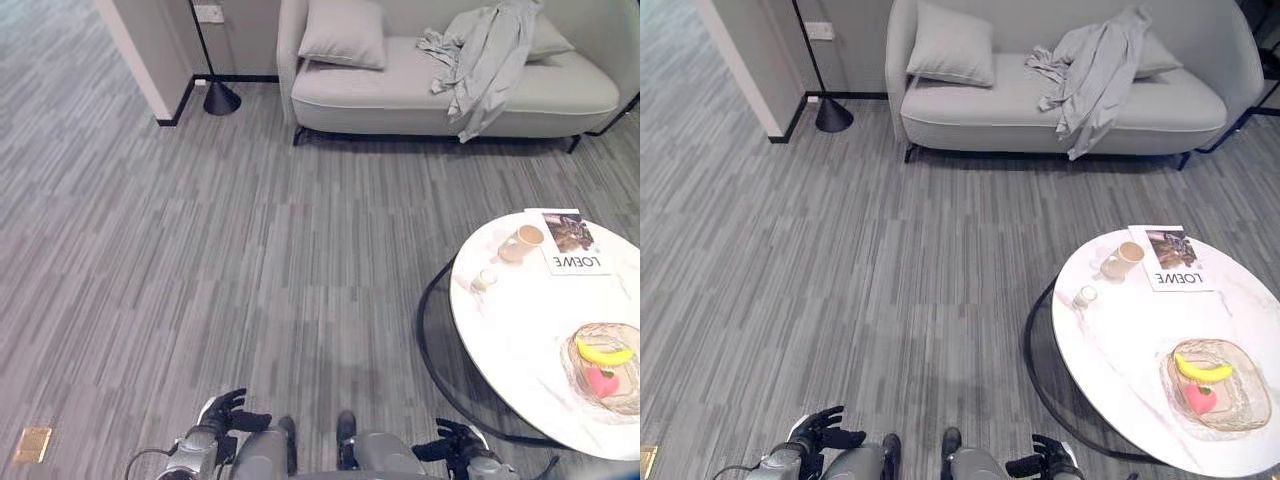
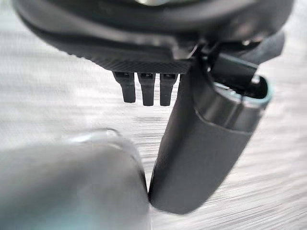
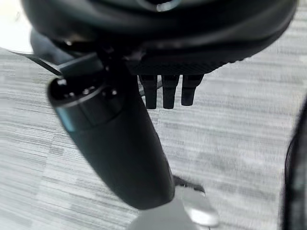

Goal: Hang the clothes on the sofa on the clothes rack.

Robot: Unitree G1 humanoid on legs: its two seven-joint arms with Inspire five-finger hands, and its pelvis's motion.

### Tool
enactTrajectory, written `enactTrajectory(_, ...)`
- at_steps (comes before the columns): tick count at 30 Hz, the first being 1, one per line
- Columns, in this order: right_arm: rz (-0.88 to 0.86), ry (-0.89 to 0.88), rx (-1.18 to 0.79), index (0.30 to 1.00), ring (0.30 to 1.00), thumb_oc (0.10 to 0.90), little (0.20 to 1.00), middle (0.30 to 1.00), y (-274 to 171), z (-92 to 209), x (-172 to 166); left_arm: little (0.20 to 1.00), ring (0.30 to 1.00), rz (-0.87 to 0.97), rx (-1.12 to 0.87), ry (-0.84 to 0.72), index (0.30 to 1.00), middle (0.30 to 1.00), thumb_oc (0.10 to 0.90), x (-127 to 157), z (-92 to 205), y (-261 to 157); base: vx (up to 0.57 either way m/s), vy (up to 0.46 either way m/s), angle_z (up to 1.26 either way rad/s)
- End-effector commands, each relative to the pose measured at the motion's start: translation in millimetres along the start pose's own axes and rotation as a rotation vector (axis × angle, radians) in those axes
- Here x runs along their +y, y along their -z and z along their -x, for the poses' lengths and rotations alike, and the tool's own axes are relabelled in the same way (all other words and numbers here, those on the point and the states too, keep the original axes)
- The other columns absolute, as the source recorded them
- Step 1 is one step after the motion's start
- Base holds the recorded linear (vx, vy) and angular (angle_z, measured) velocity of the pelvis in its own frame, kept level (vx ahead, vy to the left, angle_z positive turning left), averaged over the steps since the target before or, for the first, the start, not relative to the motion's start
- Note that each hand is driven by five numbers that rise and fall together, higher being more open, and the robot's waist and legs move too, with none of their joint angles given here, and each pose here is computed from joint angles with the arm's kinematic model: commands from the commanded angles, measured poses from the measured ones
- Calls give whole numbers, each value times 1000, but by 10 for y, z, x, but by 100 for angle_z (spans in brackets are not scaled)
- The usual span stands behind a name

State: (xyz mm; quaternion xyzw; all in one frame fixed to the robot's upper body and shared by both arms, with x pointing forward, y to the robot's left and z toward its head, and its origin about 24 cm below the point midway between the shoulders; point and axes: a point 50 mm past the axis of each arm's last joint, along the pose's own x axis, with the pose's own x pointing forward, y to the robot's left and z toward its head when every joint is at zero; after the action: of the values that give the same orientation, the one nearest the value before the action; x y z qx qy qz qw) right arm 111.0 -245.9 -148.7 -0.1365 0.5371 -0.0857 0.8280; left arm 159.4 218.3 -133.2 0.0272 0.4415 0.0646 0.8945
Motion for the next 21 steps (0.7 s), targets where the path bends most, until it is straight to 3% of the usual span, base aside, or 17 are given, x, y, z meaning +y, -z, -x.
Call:
enactTrajectory(1,10,49,-54,900,900,800,900,900,-41,19,-233,900,900,-42,41,-14,900,900,800,41,52,159,388,108,-14)
enactTrajectory(6,11,65,-56,900,900,800,900,900,-116,-9,-269,900,900,-97,97,-22,900,900,800,84,56,267,511,160,-12)
enactTrajectory(10,14,30,-36,900,900,800,900,900,-48,-6,-197,900,900,-84,162,-40,900,900,800,143,100,439,554,246,-79)
enactTrajectory(14,71,14,-67,900,900,800,900,900,-133,-6,-166,900,900,-63,132,-61,900,900,800,221,88,350,518,346,-77)
enactTrajectory(21,72,15,-164,900,900,800,900,900,-392,4,-183,900,900,-82,96,-59,900,900,800,228,53,249,473,0,31)
